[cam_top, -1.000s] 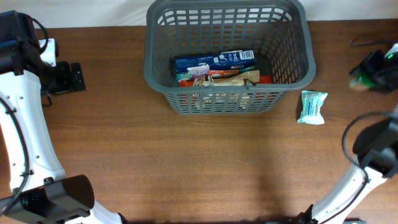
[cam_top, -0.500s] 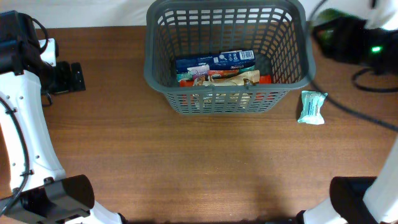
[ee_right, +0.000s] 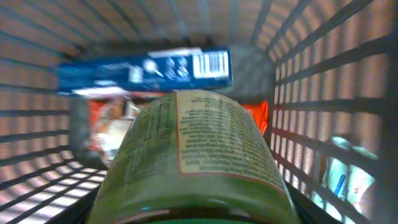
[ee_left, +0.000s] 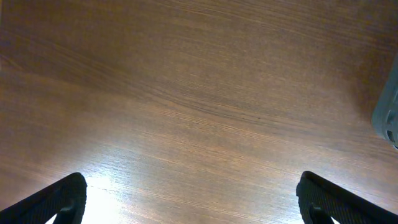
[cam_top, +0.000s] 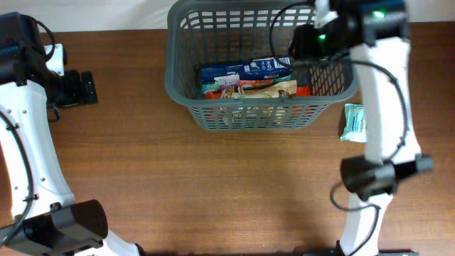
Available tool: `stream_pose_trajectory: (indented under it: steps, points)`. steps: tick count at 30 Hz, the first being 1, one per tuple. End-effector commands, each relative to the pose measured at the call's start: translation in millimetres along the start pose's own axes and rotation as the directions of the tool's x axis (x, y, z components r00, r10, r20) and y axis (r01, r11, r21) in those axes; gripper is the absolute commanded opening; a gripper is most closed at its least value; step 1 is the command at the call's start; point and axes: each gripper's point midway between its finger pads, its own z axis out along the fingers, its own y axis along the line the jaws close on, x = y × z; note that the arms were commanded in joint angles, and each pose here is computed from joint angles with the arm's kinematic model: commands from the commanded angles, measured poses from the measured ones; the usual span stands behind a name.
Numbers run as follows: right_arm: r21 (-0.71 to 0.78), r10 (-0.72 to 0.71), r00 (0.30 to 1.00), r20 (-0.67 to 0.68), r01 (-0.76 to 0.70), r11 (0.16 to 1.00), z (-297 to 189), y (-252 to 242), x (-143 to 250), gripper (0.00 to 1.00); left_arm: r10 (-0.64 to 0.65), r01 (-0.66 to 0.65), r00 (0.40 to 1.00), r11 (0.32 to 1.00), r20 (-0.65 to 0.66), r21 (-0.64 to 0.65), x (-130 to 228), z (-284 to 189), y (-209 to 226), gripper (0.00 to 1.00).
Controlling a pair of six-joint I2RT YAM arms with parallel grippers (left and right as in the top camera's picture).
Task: Pack container
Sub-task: 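Carry the jar over the basket and release it inside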
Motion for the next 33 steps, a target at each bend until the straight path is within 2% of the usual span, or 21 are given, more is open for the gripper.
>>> stream_pose_trajectory:
  steps: [1,5,12,14,15,17,19,24,29,33]
  points:
    - [0.030,-0.008,0.997,-0.070,0.010,1.000,30,-6,6,0.04,-0.013,0.013,1.000,1.000,0.004,0.012,1,-2,-1,0.99]
    - [0.083,0.016,0.991,-0.135,-0.005,0.997,64,-17,11,0.04,-0.013,0.013,1.000,1.000,0.003,0.012,1,-2,-1,0.99]
    - [0.171,0.047,0.985,-0.165,-0.018,0.985,85,-44,12,0.05,-0.014,0.014,1.000,1.000,0.003,0.012,1,-2,-1,0.99]
    - [0.179,0.079,0.983,-0.166,-0.048,0.983,87,-50,13,0.13,-0.014,0.014,1.000,1.000,0.003,0.012,1,-2,-1,0.99]
    - [0.176,0.088,0.982,-0.168,-0.058,0.983,87,-52,13,0.23,-0.014,0.014,1.000,1.000,0.004,0.012,1,-2,-1,0.99]
    - [0.176,0.095,0.981,-0.169,-0.065,0.982,87,-55,13,0.53,-0.014,0.014,1.000,1.000,0.003,0.012,1,-2,-1,0.99]
    - [0.178,0.097,0.980,-0.175,-0.065,0.982,86,-56,14,0.64,-0.014,0.014,1.000,1.000,0.003,0.012,1,-2,-1,0.99]
    - [0.152,0.086,0.981,-0.173,-0.060,0.987,82,-51,14,0.80,-0.014,0.014,1.000,1.000,0.004,0.012,1,-2,-1,0.99]
    - [0.083,0.053,0.992,-0.114,-0.043,0.996,58,-37,3,0.83,-0.013,0.013,1.000,1.000,0.003,0.012,1,-2,-1,0.99]
    - [0.064,0.021,1.000,0.023,-0.022,0.998,6,-31,-14,0.83,-0.013,0.013,1.000,1.000,0.003,0.012,1,-2,-1,0.99]
